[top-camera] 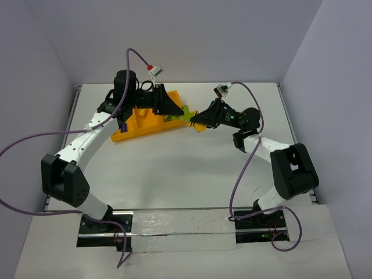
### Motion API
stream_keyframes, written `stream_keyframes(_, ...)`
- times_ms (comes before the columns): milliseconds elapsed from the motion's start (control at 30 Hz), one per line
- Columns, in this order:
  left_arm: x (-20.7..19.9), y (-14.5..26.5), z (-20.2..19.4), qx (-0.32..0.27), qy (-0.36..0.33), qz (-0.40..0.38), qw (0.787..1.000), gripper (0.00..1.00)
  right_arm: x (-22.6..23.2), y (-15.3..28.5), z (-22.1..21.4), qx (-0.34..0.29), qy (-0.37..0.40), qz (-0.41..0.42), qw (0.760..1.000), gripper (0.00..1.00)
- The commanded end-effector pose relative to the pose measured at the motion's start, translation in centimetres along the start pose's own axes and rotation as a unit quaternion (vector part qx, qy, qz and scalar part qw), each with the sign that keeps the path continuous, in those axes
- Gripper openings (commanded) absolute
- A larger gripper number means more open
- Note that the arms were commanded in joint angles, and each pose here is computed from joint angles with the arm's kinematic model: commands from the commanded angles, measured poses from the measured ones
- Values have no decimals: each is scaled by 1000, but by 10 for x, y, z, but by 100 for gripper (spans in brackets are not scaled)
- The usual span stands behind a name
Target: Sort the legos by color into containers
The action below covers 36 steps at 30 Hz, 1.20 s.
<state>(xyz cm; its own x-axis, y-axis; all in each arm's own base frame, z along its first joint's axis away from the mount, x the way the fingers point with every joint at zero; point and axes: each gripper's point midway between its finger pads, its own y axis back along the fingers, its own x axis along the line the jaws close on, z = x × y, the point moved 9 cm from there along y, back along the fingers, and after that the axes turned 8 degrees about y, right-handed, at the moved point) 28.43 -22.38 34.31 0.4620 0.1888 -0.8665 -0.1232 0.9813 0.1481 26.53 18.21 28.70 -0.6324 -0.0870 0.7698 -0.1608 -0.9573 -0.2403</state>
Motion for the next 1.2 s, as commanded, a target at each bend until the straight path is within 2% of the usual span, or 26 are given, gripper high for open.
stream_keyframes(0,-13,2,5,-7,-37,-8,999,0,22,-3,7,-4,80,50,995,9)
stream_keyframes(67,-15,3,6,-9,-42,-4,999,0,20,1,4,-4,77,43,996,0)
stream_keyframes(200,-16,7,9,-17,-50,10,999,0,9,13,-6,-8,56,11,998,0)
stream_keyframes(400,-13,20,13,-36,-52,32,997,0,-13,36,-18,-7,53,-120,991,0)
stream_keyframes(500,-2,20,16,-48,-37,67,996,0,-13,40,-6,-2,93,-236,967,0)
stream_keyframes(567,12,19,23,-72,-32,121,990,0,-20,55,-6,9,101,-358,928,0)
stream_keyframes(633,27,19,27,-92,-13,182,979,0,-20,69,1,6,113,-447,887,0)
stream_keyframes(700,43,20,27,-100,7,240,966,0,-10,80,6,3,135,-499,856,0)
stream_keyframes(733,49,21,30,-114,15,269,956,0,-7,82,10,-10,145,-513,846,0)
stream_keyframes(800,73,20,44,-154,31,349,924,0,0,90,11,-20,155,-544,824,0)
stream_keyframes(967,121,7,76,-205,56,449,868,0,15,91,13,-37,155,-551,819,0)
stream_keyframes(1133,152,-12,107,-222,56,482,846,0,22,96,8,-38,156,-562,812,0)
stream_keyframes(1167,168,-19,108,-215,65,491,842,0,23,97,8,-38,156,-564,810,0)
